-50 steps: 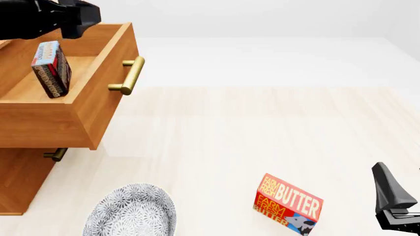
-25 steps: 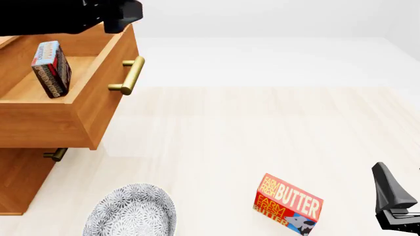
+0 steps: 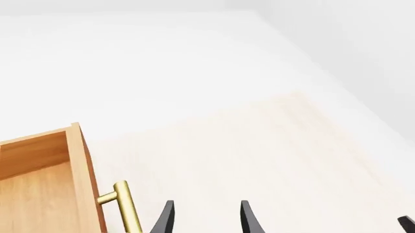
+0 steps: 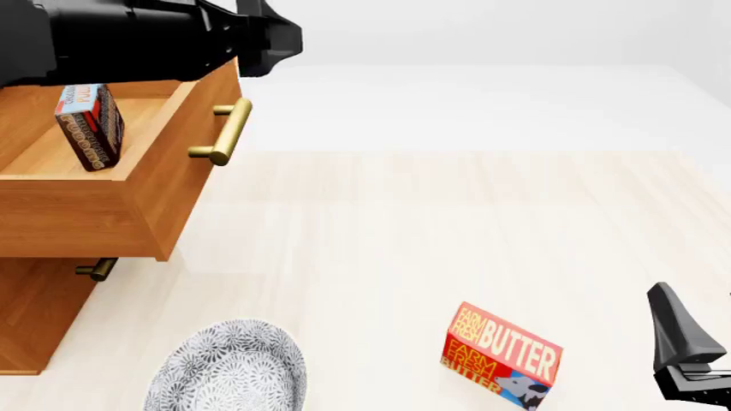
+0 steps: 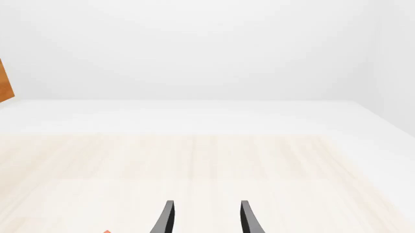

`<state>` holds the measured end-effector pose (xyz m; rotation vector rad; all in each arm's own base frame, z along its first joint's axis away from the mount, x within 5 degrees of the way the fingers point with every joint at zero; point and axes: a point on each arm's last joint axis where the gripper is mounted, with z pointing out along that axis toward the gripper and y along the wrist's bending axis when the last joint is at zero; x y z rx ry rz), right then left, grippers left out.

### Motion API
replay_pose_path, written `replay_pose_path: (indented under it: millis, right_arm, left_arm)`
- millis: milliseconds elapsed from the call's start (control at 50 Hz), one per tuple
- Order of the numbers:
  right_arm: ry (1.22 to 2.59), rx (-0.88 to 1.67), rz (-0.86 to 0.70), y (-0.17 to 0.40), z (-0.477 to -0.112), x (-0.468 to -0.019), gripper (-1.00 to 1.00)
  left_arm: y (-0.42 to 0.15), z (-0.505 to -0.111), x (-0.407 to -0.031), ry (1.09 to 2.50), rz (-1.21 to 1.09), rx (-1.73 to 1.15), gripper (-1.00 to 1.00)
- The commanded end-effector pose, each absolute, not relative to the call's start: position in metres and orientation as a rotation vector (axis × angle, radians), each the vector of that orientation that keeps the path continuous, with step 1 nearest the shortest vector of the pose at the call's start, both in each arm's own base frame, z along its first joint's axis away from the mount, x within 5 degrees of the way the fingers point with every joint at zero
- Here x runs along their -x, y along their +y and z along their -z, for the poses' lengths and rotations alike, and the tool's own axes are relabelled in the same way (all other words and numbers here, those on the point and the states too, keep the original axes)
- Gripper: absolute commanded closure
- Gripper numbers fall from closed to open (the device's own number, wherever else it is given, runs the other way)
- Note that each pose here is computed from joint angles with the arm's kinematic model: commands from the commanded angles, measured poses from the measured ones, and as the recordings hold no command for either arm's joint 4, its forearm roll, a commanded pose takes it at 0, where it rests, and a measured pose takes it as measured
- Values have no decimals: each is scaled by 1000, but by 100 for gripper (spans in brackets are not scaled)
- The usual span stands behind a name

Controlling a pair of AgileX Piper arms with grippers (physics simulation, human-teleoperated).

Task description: Put the chocolate pudding in the top drawer of the cabinet and close it.

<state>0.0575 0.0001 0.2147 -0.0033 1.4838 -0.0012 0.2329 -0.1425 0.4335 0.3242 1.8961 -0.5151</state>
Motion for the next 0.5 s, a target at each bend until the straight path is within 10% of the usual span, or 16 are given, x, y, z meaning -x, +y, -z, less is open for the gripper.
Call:
replay_pose_path:
  millis: [20,500]
  right_arm:
    - [1484,3,1,0,-215,-58,-100]
    - [1484,4,1,0,-215,-58,-100]
  left_arm:
    - [-153,-425,-233,1916,578,-297,-100]
    - [-185,-381,-247,1993,674,-255,-100]
